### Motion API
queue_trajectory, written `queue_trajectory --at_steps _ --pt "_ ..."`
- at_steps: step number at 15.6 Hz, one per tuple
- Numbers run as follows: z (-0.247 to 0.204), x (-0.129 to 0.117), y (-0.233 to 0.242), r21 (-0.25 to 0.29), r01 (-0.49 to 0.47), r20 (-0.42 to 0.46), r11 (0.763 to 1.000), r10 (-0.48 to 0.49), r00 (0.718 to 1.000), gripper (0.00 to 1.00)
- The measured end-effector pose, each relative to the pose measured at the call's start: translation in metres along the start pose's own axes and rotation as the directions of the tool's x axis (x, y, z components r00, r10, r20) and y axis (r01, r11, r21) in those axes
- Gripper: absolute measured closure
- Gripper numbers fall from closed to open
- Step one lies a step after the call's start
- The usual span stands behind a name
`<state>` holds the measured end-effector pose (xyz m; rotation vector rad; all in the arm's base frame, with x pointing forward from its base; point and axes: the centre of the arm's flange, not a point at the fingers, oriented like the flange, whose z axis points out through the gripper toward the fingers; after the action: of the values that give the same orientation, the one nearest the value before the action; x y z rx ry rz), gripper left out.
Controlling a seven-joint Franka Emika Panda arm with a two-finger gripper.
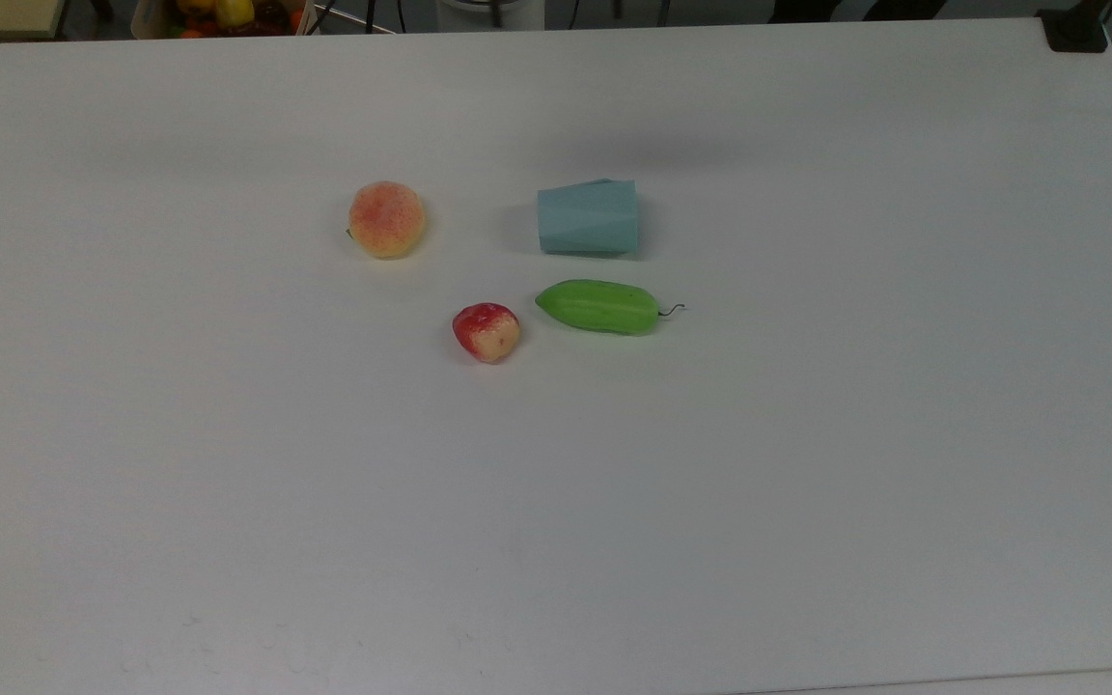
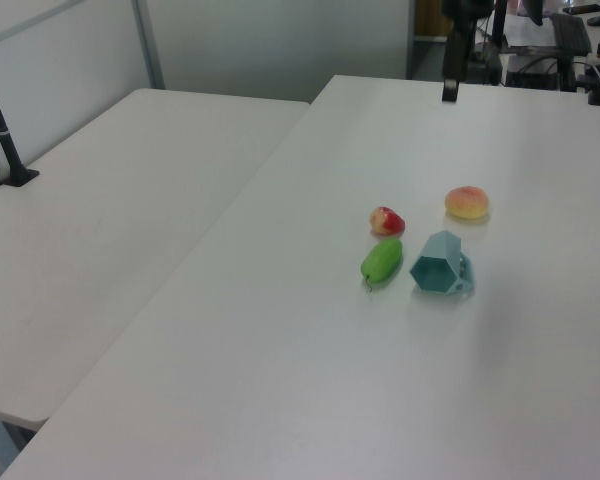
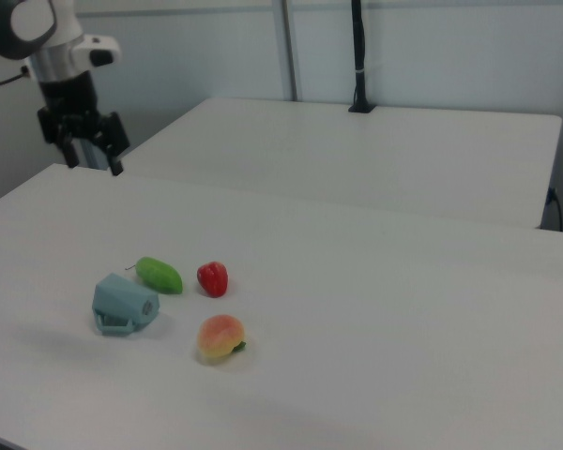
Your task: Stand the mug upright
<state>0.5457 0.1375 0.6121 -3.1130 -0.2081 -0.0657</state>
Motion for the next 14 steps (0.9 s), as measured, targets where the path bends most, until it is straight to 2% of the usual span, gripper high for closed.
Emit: queue_trajectory --at_steps 4,9,12,14 --pt "0.043 -0.012 -0.051 -0.087 0.051 0.056 0.995 -0.046 0.997 0.00" --pt "0.117 -0.022 -0.096 -0.203 0.056 0.029 0.978 -0.051 0.998 0.00" --pt "0.160 -0.019 -0.112 -0.283 0.039 0.018 0.958 -0.035 0.999 0.00" --pt "0.186 -0.014 -0.120 -0.315 0.022 0.011 0.949 -0.019 1.000 0.00"
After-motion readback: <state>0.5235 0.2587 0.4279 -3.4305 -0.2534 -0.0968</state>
